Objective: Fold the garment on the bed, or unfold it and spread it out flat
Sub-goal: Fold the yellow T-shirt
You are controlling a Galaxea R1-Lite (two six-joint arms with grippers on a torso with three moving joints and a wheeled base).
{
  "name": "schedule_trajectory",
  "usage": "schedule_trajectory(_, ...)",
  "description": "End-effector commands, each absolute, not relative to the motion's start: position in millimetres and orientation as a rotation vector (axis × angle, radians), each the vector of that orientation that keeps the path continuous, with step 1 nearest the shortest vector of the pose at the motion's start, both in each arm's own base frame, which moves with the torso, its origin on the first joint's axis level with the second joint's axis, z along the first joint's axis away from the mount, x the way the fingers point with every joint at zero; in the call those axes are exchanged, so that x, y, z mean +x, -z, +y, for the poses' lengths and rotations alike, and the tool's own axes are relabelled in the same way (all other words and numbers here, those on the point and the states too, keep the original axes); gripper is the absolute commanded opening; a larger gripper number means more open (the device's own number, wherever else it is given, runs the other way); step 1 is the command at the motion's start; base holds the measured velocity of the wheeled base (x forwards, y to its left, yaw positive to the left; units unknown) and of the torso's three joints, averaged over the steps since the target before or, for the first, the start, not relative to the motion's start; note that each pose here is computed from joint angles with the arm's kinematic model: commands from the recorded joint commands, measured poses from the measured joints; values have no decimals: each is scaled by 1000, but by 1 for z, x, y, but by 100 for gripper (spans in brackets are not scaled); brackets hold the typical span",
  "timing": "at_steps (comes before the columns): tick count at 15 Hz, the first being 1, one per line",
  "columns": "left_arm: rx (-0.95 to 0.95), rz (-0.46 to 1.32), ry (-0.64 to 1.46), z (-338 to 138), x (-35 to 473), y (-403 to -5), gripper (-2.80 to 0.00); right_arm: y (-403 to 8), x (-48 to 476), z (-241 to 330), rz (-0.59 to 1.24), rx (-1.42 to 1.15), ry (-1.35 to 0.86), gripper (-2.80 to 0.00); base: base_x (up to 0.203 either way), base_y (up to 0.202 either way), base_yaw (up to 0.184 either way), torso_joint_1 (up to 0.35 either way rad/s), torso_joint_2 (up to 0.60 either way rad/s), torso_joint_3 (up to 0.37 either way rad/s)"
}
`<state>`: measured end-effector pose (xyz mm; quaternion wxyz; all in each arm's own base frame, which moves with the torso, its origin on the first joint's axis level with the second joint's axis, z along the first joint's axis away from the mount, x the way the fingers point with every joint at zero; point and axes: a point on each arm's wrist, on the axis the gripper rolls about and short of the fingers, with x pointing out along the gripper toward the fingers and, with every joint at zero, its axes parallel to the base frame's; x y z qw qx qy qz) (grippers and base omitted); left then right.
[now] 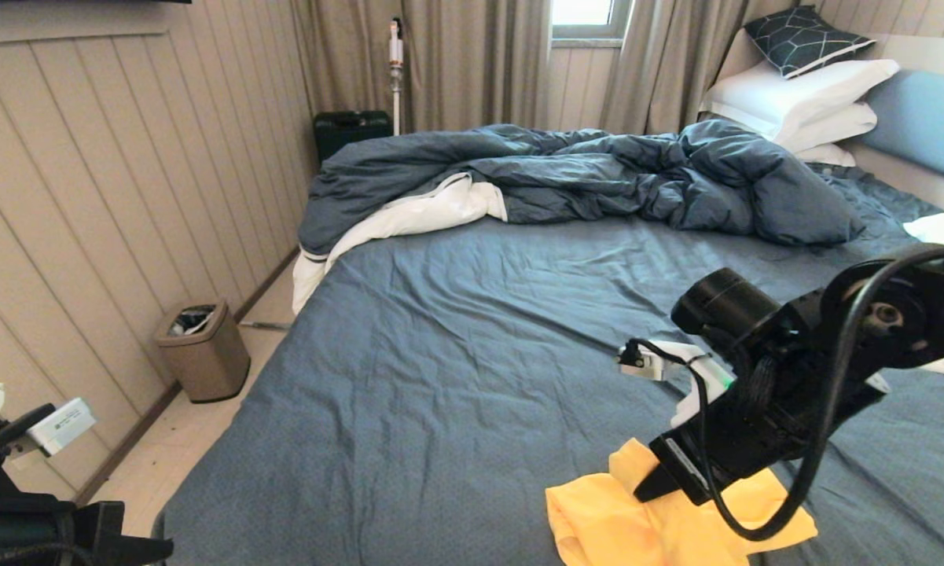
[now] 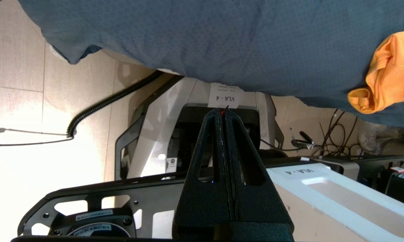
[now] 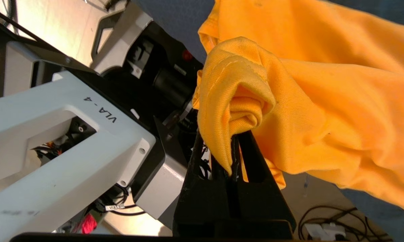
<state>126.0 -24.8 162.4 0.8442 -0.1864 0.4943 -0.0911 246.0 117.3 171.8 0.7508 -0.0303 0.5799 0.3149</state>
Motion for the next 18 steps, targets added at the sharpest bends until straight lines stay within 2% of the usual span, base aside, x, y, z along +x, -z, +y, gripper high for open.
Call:
schedule_trajectory(1,-396,1051,190,-25,126,-161,-280,-156,253,126,1325,-78,-692,-280,0,0,0,0,0,0)
schedule_trajectory(3,-397,1047,191,-25,127,-161,-280,-153,254,132,1322,-91,-700,-280,0,0,0,0,0,0)
schedule_trajectory(4,-398,1039,194,-25,128,-161,-280,-151,254,135,1319,-98,-693,-202,0,0,0,0,0,0)
schedule_trajectory(5,-398,1038,195,-25,129,-161,-280,-151,254,137,1316,-112,-673,0,0,0,0,0,0,0)
schedule_trajectory(11,-406,1040,216,-26,133,-163,-280,-160,254,130,1275,-103,-650,0,0,0,0,0,0,0)
schedule_trajectory(14,-411,1050,229,-29,149,-167,-280,-171,257,101,1234,-40,-572,0,0,0,0,0,0,0)
schedule_trajectory(15,-417,1053,241,-31,156,-169,-280,-174,256,90,1222,-21,-543,-280,0,0,0,0,0,0)
schedule_trajectory(18,-411,1034,307,-39,165,-180,-280,-185,243,64,1173,-1,-496,-280,0,0,0,0,0,0)
